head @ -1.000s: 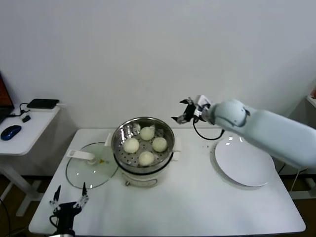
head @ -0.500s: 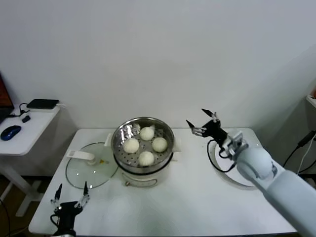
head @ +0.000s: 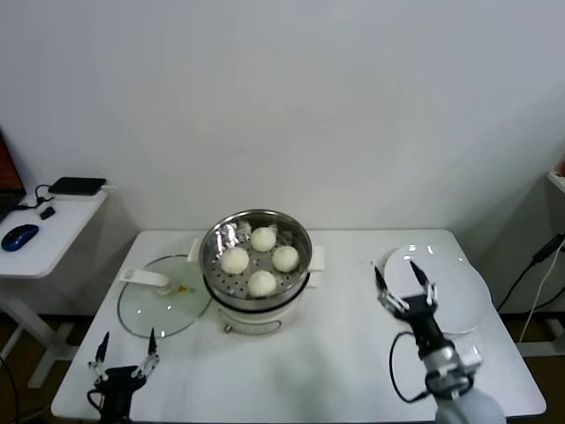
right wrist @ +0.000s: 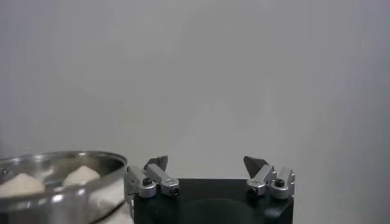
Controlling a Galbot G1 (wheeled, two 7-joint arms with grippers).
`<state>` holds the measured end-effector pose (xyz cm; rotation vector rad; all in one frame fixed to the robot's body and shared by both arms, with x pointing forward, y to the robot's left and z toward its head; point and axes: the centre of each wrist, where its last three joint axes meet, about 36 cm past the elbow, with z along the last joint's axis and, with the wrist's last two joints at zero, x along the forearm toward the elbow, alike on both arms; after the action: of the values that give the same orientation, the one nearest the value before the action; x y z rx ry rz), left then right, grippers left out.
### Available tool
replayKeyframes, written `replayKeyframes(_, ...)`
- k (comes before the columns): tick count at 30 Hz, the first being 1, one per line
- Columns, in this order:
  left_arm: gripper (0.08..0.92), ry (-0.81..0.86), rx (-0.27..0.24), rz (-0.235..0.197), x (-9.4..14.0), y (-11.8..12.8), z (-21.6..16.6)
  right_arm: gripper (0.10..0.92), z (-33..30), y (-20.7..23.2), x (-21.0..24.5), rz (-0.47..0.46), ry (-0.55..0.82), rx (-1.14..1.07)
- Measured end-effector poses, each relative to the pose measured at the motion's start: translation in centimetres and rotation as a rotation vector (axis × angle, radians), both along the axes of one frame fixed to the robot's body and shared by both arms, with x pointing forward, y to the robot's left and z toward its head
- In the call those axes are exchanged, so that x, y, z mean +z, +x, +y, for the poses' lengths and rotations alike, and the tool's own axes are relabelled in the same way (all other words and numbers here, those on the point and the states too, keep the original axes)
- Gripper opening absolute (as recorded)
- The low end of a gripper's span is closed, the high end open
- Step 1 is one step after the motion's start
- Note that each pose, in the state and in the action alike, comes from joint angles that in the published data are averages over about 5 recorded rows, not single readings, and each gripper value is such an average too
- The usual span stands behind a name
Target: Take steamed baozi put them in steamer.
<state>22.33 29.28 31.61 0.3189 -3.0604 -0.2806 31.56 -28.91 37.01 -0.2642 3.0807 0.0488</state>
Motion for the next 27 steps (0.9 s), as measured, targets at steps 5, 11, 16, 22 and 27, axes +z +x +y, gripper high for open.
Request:
replayKeyframes(5,0.823,0.003,-0.001,-0.004,0.1,-0.2,0.0,0.823,0.7,-4.5,-2.6,0.017,0.029,-0.048)
replayKeyframes(11,0.823,0.006,-0.003,-0.012,0.4,-0.3,0.0,0.823,1.4,-7.2,-4.1,0.003,0.046,-0.082)
replayKeyframes(16,0.823,0.008,-0.005,-0.015,0.5,-0.2,-0.1,0.823,1.7,-8.2,-4.7,-0.004,0.045,-0.092)
replayKeyframes(22,0.823,0.012,-0.007,-0.014,0.6,-0.3,-0.1,0.823,2.0,-9.1,-5.4,-0.002,0.044,-0.096)
replayKeyframes(27,0.823,0.015,-0.010,-0.012,0.5,-0.4,-0.1,0.823,2.2,-9.4,-5.7,-0.002,0.041,-0.098)
